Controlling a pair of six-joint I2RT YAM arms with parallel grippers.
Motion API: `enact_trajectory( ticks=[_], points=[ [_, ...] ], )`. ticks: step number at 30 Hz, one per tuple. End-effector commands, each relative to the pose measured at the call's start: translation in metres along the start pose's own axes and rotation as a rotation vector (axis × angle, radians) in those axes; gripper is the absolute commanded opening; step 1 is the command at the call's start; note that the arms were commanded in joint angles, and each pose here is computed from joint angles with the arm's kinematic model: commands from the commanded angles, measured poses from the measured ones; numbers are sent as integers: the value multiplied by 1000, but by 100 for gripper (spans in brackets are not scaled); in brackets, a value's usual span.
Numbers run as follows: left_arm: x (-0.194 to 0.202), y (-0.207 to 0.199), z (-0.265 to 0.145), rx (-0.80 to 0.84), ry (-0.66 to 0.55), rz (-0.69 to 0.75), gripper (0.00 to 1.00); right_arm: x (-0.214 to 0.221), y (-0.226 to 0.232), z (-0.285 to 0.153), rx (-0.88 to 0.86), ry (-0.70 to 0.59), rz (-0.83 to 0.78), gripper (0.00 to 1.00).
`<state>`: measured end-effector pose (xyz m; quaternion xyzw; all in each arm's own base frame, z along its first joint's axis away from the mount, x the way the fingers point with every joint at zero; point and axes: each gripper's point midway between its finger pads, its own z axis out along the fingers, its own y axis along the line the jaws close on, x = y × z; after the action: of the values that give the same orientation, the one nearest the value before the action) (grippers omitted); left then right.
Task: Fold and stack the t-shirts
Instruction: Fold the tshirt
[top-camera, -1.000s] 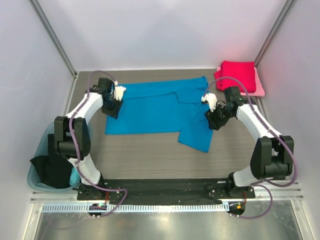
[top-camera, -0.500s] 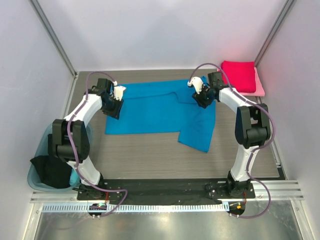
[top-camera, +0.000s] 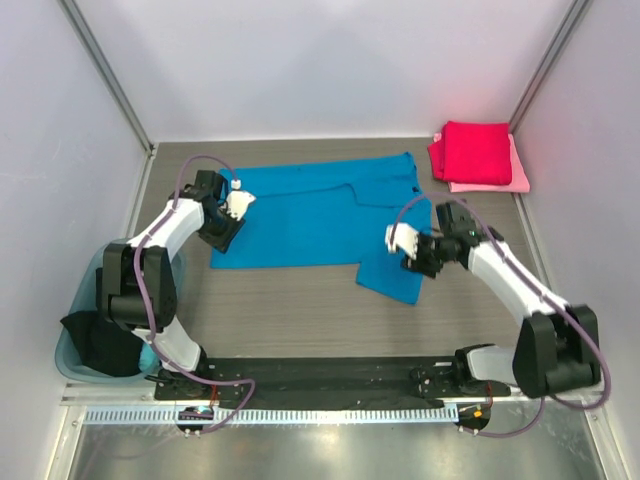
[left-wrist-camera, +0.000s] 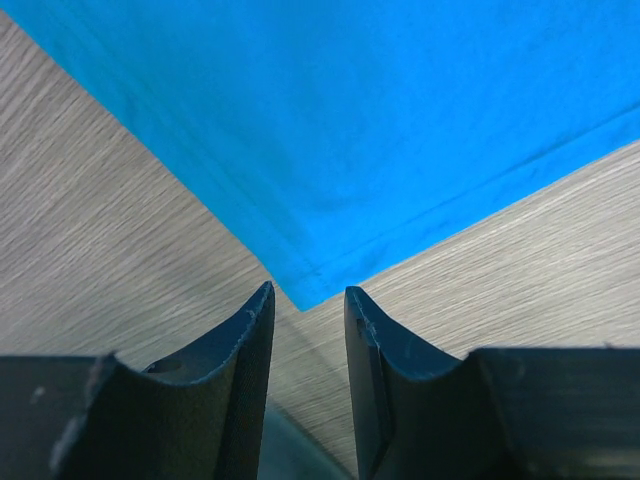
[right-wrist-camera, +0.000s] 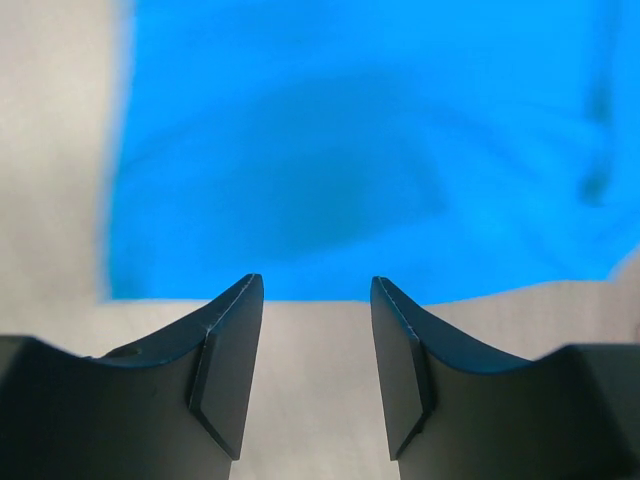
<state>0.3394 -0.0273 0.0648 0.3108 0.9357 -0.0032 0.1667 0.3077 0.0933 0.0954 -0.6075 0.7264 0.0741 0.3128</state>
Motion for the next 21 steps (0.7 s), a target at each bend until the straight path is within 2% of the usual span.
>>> enact_trajectory(
  ticks=[1,7,21],
  points=[
    [-10,16,-10,-63,-33,19,36,23,75,1,-158,-14,-159,54],
    [-15,21,-5,-69,-25,6,35,35,107,5,-195,-23,-254,54],
    [-10,24,1,-77,10,3,35,39,119,19,-280,-21,-271,50]
  ],
)
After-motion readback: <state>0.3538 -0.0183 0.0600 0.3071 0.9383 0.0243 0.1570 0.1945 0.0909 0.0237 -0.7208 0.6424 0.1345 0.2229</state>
